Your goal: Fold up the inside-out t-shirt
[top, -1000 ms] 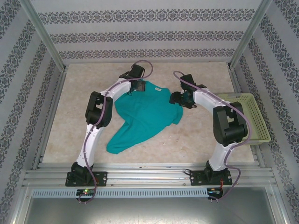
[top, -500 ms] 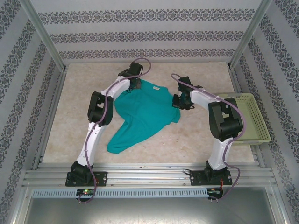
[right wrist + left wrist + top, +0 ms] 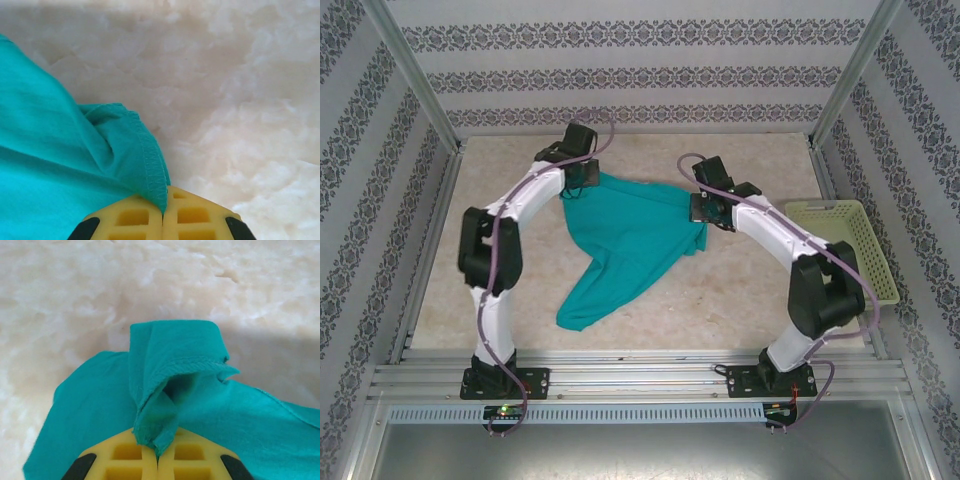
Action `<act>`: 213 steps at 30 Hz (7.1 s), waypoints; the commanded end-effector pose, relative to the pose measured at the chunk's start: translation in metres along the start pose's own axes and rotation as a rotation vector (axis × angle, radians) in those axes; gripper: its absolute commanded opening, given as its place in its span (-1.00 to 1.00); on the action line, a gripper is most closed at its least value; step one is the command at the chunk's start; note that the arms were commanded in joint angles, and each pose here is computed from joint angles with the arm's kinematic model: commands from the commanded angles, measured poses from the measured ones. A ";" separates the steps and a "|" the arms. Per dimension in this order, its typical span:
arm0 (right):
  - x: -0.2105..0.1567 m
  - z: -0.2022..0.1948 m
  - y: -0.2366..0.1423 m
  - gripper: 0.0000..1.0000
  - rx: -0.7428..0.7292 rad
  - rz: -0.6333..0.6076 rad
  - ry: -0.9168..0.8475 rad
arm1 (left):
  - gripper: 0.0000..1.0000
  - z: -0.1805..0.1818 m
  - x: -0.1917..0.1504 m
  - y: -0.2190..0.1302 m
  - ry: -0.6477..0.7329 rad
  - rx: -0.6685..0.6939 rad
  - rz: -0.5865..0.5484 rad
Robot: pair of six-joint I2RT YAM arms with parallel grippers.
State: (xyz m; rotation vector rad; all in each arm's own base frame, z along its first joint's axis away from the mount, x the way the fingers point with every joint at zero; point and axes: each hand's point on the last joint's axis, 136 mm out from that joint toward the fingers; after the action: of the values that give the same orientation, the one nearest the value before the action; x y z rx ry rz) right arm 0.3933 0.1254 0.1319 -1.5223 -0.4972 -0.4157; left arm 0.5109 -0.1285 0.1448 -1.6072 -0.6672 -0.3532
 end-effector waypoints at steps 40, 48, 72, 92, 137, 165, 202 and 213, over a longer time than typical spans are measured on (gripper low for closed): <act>-0.099 0.078 -0.002 0.10 0.286 0.136 -0.117 | -0.26 0.101 -0.172 -0.045 -0.224 0.044 0.129; -0.089 0.066 0.008 -0.65 0.181 0.122 -0.145 | -0.76 0.093 -0.160 -0.059 -0.209 0.012 0.118; 0.020 0.018 -0.218 -1.00 0.226 -0.513 -0.014 | -1.00 0.073 -0.056 -0.296 -0.224 -0.299 -0.427; -0.107 -0.022 -0.073 -1.00 0.072 -0.066 0.158 | -0.75 0.084 -0.198 -0.117 -0.247 -0.156 0.136; -0.054 -0.041 -0.115 -1.00 0.119 -0.174 0.175 | -1.00 0.049 -0.147 -0.176 -0.108 -0.163 -0.066; 0.042 -0.025 -0.434 -1.00 0.561 -0.937 0.119 | -1.00 0.046 -0.007 -0.490 -0.172 -0.616 -0.828; 0.045 0.019 -0.417 -1.00 0.759 -0.893 0.090 | -1.00 0.054 -0.001 -0.513 -0.204 -0.645 -0.925; 0.105 0.010 -0.237 -1.00 0.366 -0.608 0.204 | -1.00 0.043 0.072 -0.312 -0.161 0.048 -0.659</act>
State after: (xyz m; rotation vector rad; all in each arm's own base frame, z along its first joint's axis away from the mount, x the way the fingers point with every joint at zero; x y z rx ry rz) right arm 0.3165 0.1438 0.4186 -0.8609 -0.8979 -0.8653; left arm 0.3374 -0.0693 0.4738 -1.5349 -1.4374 -0.7921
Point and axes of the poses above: each hand's point on the last joint's axis, 136 mm out from that joint toward the fingers, its own y axis out along the fingers, its own z axis along the line the jaws close on, x = y × z, and after that the axes turned 7 degrees about -y, right-handed
